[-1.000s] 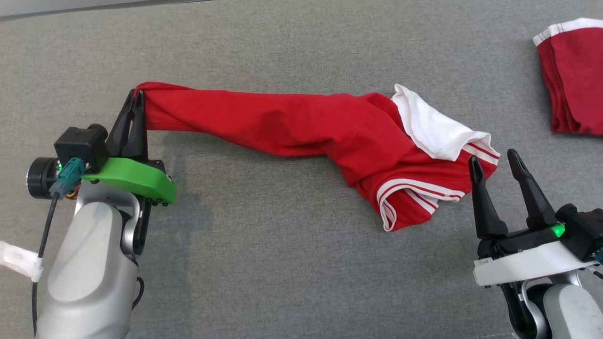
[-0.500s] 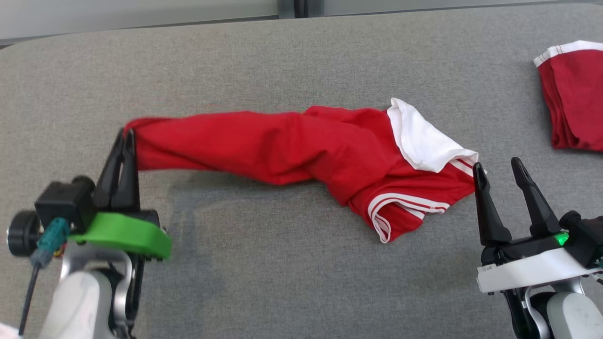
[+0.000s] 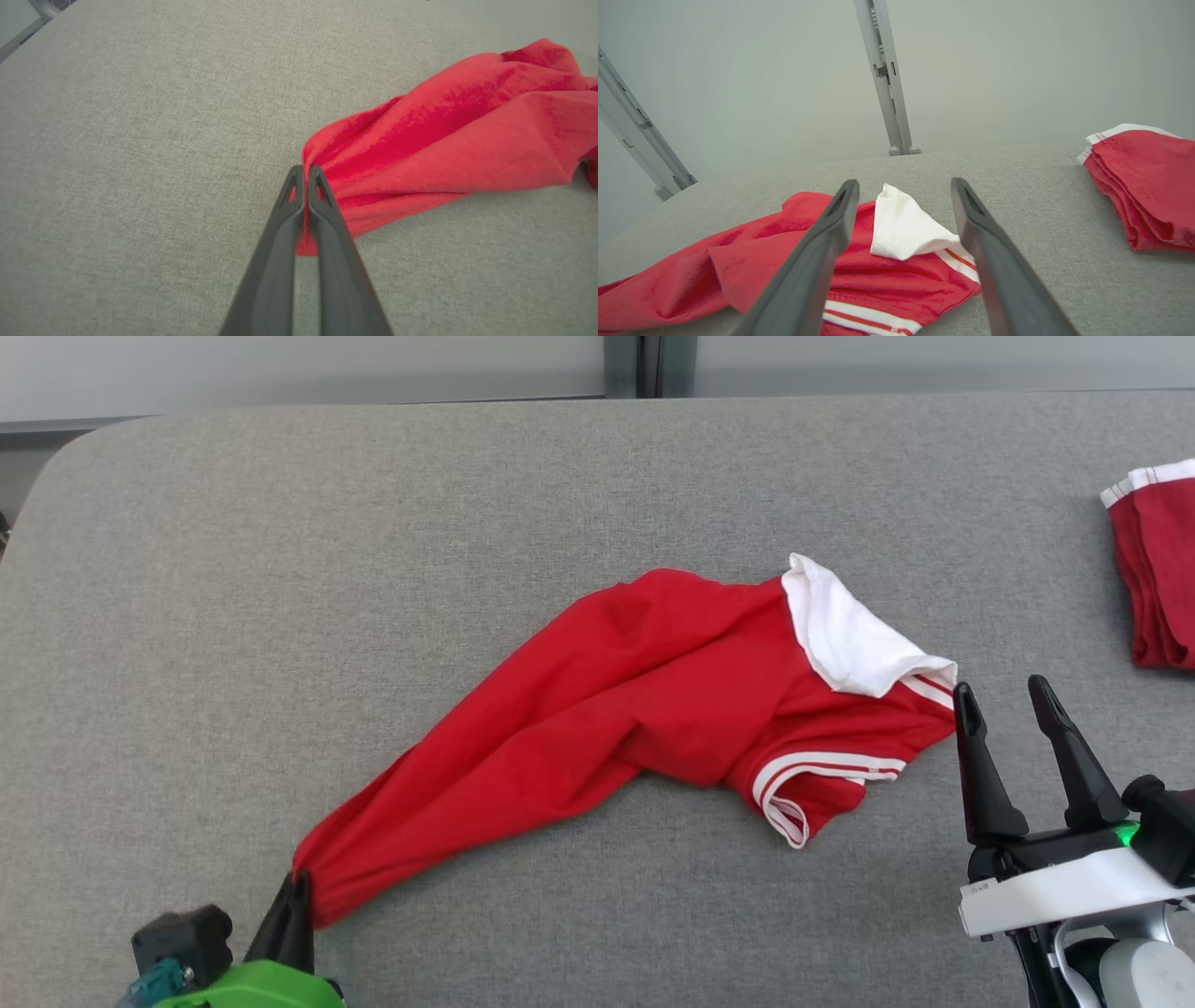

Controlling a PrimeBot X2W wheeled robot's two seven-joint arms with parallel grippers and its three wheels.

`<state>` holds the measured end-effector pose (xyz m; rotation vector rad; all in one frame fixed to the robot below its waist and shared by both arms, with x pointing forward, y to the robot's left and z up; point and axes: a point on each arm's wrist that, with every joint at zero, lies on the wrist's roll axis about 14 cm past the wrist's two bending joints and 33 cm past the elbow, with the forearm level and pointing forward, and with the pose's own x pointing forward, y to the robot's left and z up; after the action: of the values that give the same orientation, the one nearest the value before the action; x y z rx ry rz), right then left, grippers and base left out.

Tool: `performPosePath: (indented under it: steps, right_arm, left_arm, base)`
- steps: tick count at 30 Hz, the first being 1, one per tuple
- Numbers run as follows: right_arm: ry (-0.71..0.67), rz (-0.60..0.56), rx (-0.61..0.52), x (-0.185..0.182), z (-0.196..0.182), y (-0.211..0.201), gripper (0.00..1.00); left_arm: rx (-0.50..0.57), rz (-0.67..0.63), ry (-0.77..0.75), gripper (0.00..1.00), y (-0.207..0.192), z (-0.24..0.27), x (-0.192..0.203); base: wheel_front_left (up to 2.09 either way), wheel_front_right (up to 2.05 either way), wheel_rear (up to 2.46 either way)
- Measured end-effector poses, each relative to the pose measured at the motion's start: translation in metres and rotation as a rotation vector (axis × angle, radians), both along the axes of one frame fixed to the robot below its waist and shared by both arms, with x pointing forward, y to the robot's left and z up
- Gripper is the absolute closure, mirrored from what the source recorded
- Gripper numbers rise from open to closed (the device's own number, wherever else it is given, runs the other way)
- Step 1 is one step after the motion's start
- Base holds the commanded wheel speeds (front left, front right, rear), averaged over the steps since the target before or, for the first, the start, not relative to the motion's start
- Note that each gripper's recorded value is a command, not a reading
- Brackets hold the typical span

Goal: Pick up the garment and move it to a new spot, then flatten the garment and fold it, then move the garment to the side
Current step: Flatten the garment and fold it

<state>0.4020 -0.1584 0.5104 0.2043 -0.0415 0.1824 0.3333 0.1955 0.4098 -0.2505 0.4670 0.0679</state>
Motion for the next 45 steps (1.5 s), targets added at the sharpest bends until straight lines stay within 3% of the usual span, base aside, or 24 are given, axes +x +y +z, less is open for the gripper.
performPosePath:
  steps: [7,8,9,20,25,33,45]
  right_arm:
    - [-0.002,0.01,-0.006,-0.004,0.005,0.002,0.0]
    - [-0.001,0.01,-0.01,-0.004,0.005,0.002,0.0]
    - [-0.002,0.011,-0.014,-0.005,0.006,0.002,0.0]
    - [-0.022,-0.003,-0.074,-0.011,0.02,-0.007,0.0]
    - [-0.007,-0.005,-0.104,-0.014,0.019,-0.01,0.0]
    - [0.022,-0.014,-0.125,-0.02,0.014,-0.017,0.0]
    - [0.029,-0.017,-0.118,-0.019,0.012,-0.017,0.0]
  left_arm:
    - [-0.049,0.059,0.125,1.0,0.007,-0.039,-0.037]
    - [-0.057,0.062,0.112,0.66,0.005,-0.039,-0.037]
    - [-0.06,0.061,0.091,0.0,0.003,-0.037,-0.034]
    - [0.091,0.026,-0.398,0.0,0.002,0.062,0.041]
    - [0.146,-0.042,-0.512,0.0,-0.01,0.096,0.063]
    - [0.165,-0.116,-0.502,0.0,-0.025,0.095,0.076]
    - [0.165,-0.116,-0.482,0.0,-0.023,0.089,0.077]
  base:
    - [0.0,0.0,0.0]
    - [0.0,0.0,0.0]
    - [0.0,0.0,0.0]
    - [0.0,0.0,0.0]
    - [0.0,0.0,0.0]
    - [0.0,0.0,0.0]
    - [0.0,0.0,0.0]
